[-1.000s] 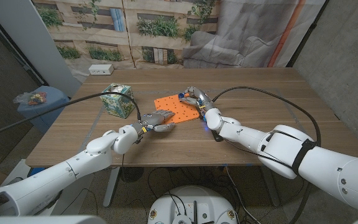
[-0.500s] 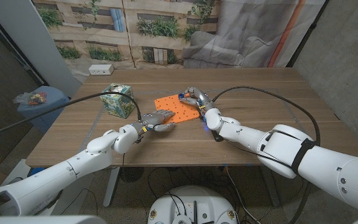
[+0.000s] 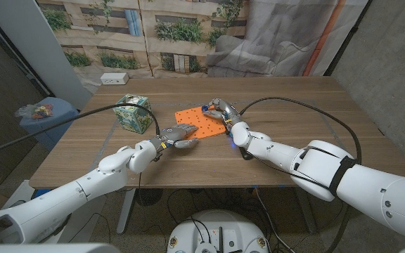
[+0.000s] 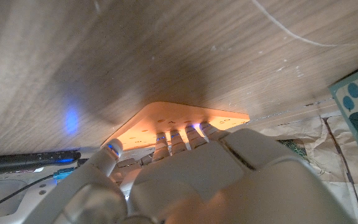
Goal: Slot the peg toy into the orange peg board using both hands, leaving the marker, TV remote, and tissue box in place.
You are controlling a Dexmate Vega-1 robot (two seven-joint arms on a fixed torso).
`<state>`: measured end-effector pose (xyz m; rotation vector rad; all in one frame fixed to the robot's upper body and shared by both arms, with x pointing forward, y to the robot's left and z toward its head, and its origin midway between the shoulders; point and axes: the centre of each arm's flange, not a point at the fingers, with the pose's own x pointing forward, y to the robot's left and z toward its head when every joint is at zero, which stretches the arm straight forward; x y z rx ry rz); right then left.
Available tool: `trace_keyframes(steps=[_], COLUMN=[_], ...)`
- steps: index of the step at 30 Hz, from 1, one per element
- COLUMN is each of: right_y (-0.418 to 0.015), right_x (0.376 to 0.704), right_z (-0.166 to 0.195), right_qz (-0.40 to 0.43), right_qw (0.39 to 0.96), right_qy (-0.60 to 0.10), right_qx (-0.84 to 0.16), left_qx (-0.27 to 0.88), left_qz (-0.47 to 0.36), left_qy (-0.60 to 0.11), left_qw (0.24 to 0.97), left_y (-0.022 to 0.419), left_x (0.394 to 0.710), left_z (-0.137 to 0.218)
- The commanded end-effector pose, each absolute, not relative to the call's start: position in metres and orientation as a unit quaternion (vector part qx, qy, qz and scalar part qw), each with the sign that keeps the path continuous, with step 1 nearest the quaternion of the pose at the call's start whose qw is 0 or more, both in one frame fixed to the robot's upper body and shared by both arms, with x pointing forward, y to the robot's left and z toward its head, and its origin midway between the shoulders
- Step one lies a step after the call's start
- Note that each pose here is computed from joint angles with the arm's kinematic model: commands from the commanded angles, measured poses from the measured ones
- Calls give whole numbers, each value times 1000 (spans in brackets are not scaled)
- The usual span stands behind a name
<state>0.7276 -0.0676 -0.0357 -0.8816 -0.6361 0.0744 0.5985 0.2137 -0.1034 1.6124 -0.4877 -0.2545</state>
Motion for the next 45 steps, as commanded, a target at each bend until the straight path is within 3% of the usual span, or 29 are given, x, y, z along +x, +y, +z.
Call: trace_keyframes(steps=[1, 45], right_y=[-69, -72], right_x=[729, 725], right_z=[-37, -32], right_qz=[32, 50], right_qw=[856, 865], right_qy=[-296, -296], right_qx=[-422, -402], left_qx=[713, 712], left_qz=[-115, -118], left_qy=[-213, -210], left_qw=[658, 659], left_y=[214, 211], left_x=[599, 600], left_z=[-105, -106])
